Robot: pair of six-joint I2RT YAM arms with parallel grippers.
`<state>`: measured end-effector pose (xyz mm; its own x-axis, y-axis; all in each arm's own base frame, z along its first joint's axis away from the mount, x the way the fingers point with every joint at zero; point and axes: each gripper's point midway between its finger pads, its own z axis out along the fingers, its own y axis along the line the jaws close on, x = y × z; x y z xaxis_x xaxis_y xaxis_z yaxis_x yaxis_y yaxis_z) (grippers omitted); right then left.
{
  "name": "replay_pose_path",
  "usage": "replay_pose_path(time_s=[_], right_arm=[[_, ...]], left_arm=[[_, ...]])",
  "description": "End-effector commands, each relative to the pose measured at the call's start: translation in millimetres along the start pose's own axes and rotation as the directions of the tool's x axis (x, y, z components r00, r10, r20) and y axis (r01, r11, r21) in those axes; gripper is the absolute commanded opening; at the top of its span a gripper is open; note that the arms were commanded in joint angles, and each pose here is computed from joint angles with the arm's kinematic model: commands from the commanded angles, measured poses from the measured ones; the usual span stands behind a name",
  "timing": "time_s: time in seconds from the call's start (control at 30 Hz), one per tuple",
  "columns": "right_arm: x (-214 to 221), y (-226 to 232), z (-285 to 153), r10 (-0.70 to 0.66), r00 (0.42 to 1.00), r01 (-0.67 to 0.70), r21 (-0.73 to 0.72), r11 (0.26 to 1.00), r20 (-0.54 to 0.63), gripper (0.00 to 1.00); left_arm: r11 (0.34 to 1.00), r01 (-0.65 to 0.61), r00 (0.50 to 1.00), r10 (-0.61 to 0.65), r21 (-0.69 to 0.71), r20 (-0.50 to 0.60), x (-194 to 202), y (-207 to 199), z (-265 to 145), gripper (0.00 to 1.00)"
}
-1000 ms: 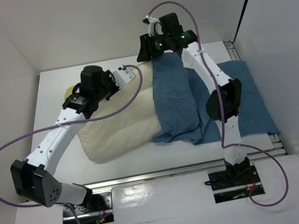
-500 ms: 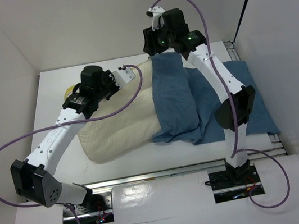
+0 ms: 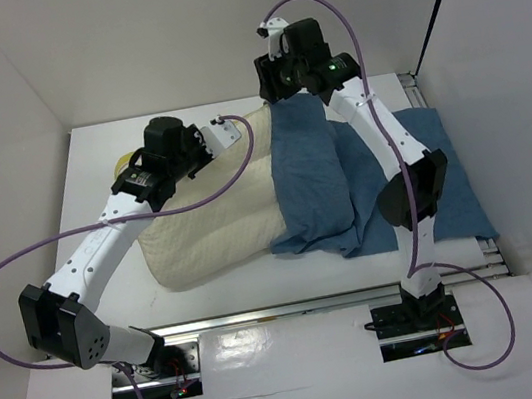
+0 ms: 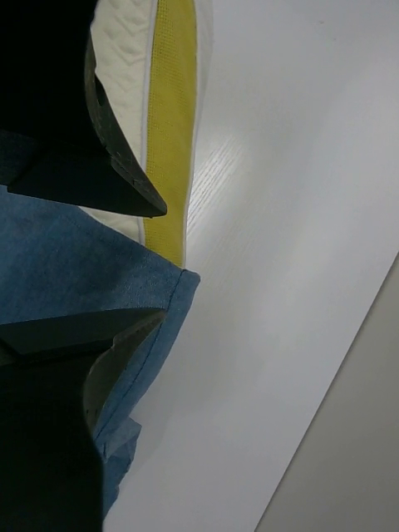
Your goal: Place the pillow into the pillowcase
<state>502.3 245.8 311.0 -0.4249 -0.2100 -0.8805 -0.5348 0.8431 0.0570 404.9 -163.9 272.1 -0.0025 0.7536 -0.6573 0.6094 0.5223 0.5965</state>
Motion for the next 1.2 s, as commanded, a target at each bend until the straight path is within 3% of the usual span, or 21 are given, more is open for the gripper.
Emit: replay_pose_path(time_s=[0.0, 0.33, 0.43, 0.47, 0.5, 0.67, 0.93, 1.17], right_arm=[[19, 6, 9, -0.020, 0.998, 0.019, -0.020, 1.000, -0.058, 0.55], [45, 5, 21, -0.027, 0.991, 0.023, -0.035, 0.999, -0.134, 0.48], [45, 5, 21, -0.027, 0.991, 0.023, -0.035, 0.999, -0.134, 0.27], [49, 5, 22, -0.026, 0.989, 0.021, -0.035, 0.999, -0.143, 0.09], [46, 5, 23, -0.028, 0.991, 0.023, -0.035, 0.999, -0.133, 0.01], [26, 20, 18, -0.026, 0.996, 0.016, -0.113, 0.993, -0.080, 0.00], [-12, 145, -12, -0.003, 1.000, 0.001, -0.481, 0.877, -0.002, 0.00], [-16, 220, -41, 0.013, 1.000, -0.021, -0.640, 0.768, -0.017, 0.00]], left_arm=[[0.990, 0.006, 0.994, 0.010, -0.142, 0.113, -38, 40, -19, 0.00], [0.989, 0.007, 0.993, 0.011, -0.148, 0.120, -40, 42, -22, 0.00], [0.989, 0.007, 0.993, 0.011, -0.148, 0.120, -40, 42, -22, 0.00], [0.989, 0.007, 0.993, 0.011, -0.148, 0.120, -40, 42, -22, 0.00], [0.989, 0.007, 0.993, 0.011, -0.148, 0.120, -40, 42, -22, 0.00], [0.990, 0.015, 0.994, 0.001, -0.140, 0.113, -37, 39, -20, 0.00], [0.986, 0.037, 0.993, -0.017, -0.165, 0.118, -41, 47, -14, 0.00], [0.971, 0.049, 0.989, -0.014, -0.234, 0.147, -54, 67, -17, 0.00]])
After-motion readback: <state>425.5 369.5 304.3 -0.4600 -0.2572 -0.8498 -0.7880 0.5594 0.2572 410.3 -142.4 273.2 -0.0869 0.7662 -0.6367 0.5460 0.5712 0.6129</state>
